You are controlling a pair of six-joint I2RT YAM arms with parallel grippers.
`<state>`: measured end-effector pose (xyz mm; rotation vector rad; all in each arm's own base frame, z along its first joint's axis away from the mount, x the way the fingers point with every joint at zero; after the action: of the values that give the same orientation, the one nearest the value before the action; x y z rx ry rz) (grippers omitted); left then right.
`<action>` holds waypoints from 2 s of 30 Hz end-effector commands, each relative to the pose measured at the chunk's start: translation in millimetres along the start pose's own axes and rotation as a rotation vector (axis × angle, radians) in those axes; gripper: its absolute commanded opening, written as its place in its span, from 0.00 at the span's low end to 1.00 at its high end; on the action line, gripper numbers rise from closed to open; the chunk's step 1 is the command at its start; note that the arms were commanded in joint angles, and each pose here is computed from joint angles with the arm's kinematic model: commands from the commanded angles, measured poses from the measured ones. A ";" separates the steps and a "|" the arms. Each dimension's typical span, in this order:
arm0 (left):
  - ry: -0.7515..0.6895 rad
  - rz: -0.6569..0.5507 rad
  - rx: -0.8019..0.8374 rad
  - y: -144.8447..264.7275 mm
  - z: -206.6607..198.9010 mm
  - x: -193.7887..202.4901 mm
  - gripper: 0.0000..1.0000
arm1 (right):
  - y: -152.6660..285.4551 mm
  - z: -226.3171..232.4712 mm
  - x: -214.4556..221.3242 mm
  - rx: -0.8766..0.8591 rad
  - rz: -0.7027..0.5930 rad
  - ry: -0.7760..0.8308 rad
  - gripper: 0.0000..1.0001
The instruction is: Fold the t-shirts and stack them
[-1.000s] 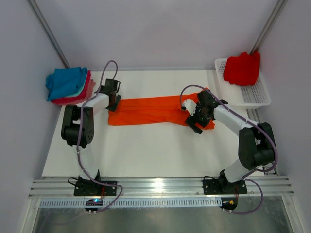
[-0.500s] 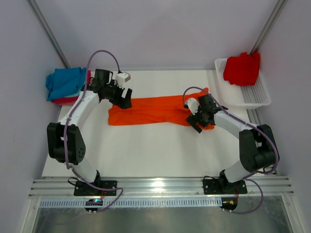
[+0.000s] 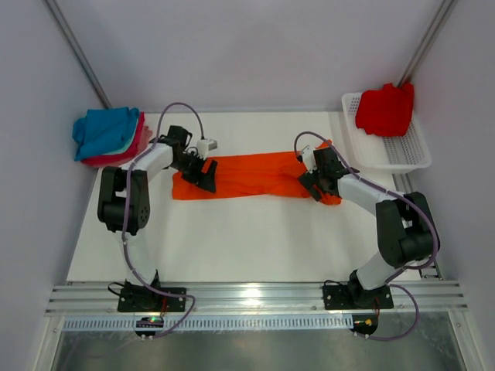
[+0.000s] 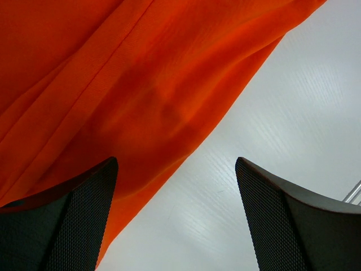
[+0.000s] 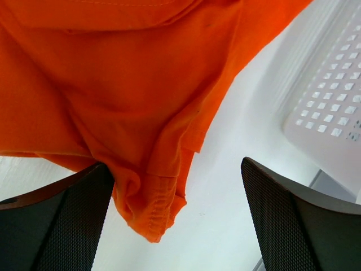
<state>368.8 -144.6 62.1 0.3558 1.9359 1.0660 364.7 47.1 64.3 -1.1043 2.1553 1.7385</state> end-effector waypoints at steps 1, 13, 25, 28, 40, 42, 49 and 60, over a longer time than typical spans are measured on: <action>-0.043 -0.024 -0.008 -2.4 9.2 -10.2 0.87 | -4.4 -20.3 -24.9 0.124 -0.064 -0.059 0.95; -0.033 0.123 -0.057 -12.0 24.5 23.7 0.87 | -30.4 -38.9 -1.0 0.293 0.057 0.012 0.95; -0.062 0.232 -0.042 9.3 5.5 53.9 0.87 | -17.7 -65.7 15.8 0.334 0.123 0.046 0.95; -0.070 0.239 -0.030 18.2 -2.2 55.4 0.87 | -11.3 -79.6 18.9 0.345 0.129 0.027 0.95; -0.102 0.181 -0.050 49.9 -17.0 31.5 0.88 | 46.2 -90.6 -43.3 0.252 -0.042 -0.099 0.96; -0.098 0.159 -0.074 55.0 -14.8 22.4 0.95 | 51.4 -89.8 -56.0 0.230 -0.072 -0.130 0.95; -0.077 0.046 -0.116 61.8 -6.8 -14.2 0.99 | 43.9 -82.6 -75.9 0.233 -0.083 -0.154 0.95; -0.024 0.002 -0.091 30.4 12.3 -23.0 0.99 | -3.0 -44.0 -81.9 0.123 -0.069 -0.121 0.95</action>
<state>364.6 -125.4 96.2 0.3898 1.8527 1.1721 420.7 23.7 113.4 -0.9554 2.1848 1.5631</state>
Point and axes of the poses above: each gripper's point midway between its finger pads, its own y axis back along the fingers, its own z axis along the line the jaws close on, x = y × z, the point moved 1 cm from there along y, back along the fingers, and after that the axes turned 15 degrees about -y, right-handed, at the moved point
